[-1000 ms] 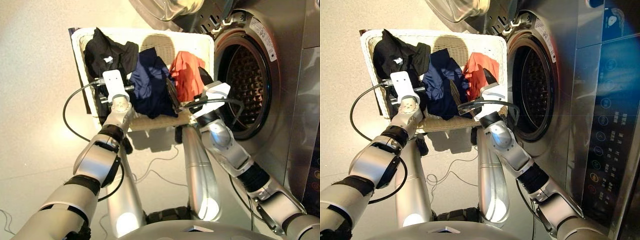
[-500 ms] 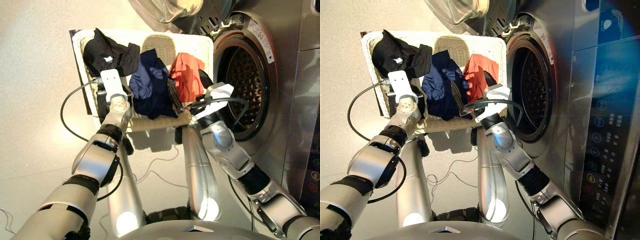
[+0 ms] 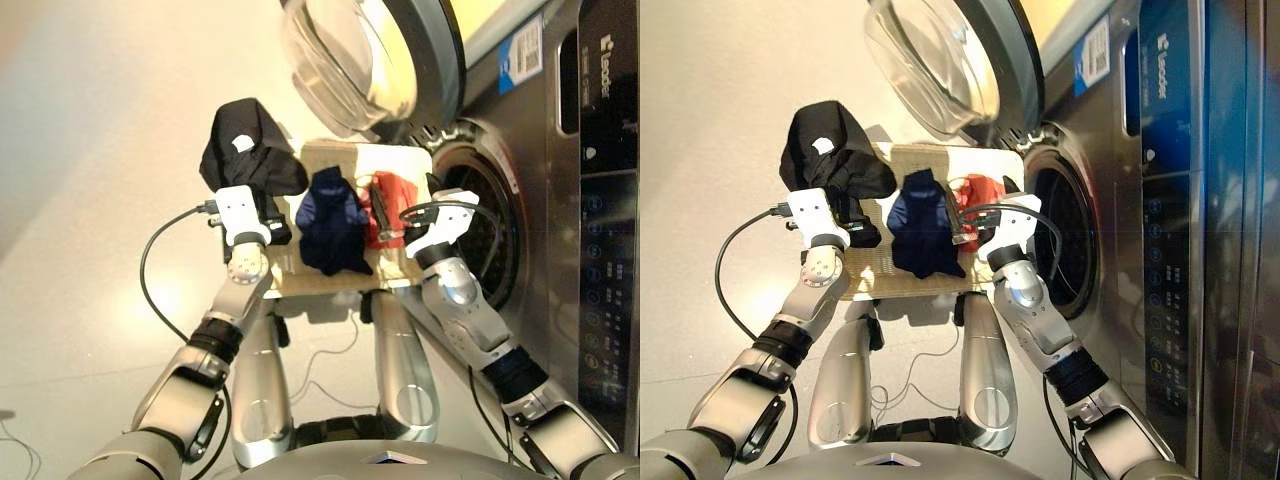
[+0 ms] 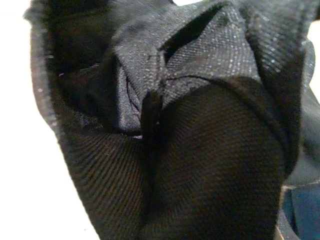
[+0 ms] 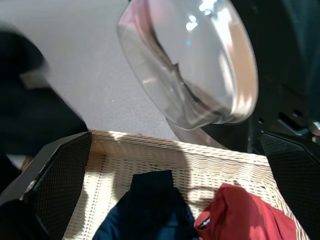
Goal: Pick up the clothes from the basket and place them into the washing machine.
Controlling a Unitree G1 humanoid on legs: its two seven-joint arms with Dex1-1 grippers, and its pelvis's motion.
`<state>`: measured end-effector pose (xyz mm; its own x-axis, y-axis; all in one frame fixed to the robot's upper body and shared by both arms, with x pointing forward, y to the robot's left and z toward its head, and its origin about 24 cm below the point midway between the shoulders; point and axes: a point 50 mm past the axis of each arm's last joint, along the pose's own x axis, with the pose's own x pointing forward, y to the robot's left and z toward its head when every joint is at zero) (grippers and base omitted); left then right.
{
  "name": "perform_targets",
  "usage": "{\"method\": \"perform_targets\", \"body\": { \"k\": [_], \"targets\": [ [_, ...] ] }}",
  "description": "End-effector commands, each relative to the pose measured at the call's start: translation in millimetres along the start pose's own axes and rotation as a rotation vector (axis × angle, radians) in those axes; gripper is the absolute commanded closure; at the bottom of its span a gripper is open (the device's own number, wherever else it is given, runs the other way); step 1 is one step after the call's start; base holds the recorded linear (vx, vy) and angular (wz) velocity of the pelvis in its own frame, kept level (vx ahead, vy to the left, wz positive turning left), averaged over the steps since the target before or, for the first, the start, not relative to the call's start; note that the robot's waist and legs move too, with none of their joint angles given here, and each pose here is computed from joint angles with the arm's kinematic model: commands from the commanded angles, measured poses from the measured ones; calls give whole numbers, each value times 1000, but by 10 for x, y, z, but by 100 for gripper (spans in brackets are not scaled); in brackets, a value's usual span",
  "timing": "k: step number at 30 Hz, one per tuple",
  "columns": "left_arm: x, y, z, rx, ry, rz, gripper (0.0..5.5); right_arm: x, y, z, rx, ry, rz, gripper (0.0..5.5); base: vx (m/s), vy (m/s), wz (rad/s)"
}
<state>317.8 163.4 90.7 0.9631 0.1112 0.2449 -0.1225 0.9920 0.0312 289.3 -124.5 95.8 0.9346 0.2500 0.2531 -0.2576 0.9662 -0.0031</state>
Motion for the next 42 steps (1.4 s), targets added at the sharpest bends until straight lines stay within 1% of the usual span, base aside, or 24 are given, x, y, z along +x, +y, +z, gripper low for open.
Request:
{"method": "perform_targets", "body": {
  "k": [1,2,4,8,9,10,11,12,13,14,15,16,17,22,23,24,31,33,34,42],
  "targets": [
    [-14,-118,518,4,-302,-155,550,24,-26,159,-75,-68,65,0,53,22,34],
    [-18,-115,517,4,-301,-155,550,23,-24,157,-74,-68,65,0,59,21,38],
    [-91,-107,612,-60,-335,-207,550,-2,13,165,-54,-60,109,0,75,30,50],
    [-131,-139,746,-88,-380,-284,550,-18,63,213,-51,-66,169,0,18,10,14],
    [-141,-145,786,-100,-393,-307,550,-14,79,246,-68,-76,190,0,0,0,0],
    [-165,-157,849,-127,-409,-357,550,-6,68,342,-162,-115,214,0,0,0,0],
    [-167,-155,848,-128,-408,-358,550,-10,69,342,-163,-114,213,0,0,0,0],
    [-185,-164,877,-137,-414,-390,550,-3,65,429,-245,-153,226,0,0,0,0],
    [-214,-189,916,-143,-427,-443,550,11,69,514,-328,-192,250,0,0,0,0],
    [-240,-227,962,-153,-440,-497,550,25,53,547,-354,-202,247,0,0,0,0],
    [-284,-281,1040,-171,-460,-583,550,42,78,590,-365,-215,266,0,0,0,0],
    [-284,-277,1041,-172,-459,-586,550,41,79,592,-365,-215,266,0,0,0,0],
    [-319,-304,1086,-176,-466,-648,550,57,153,653,-388,-244,314,0,0,0,0],
    [-384,-362,1156,-201,-462,-764,550,155,289,744,-448,-277,393,0,0,0,0],
    [-382,-360,1158,-201,-462,-765,550,157,290,745,-448,-277,393,0,0,0,0],
    [-406,-405,1162,-224,-443,-816,550,198,349,804,-454,-299,417,0,0,0,0],
    [-426,-499,1194,-237,-416,-944,550,358,655,909,-472,-337,553,0,0,0,0],
    [-418,-511,1197,-236,-414,-953,550,387,706,903,-472,-334,569,0,0,0,0],
    [-428,-557,1202,-250,-409,-984,550,443,814,890,-456,-321,607,0,0,0,0],
    [-428,-645,1246,-269,-414,-1030,550,577,1044,815,-422,-266,684,0,0,0,0]
  ]
}}
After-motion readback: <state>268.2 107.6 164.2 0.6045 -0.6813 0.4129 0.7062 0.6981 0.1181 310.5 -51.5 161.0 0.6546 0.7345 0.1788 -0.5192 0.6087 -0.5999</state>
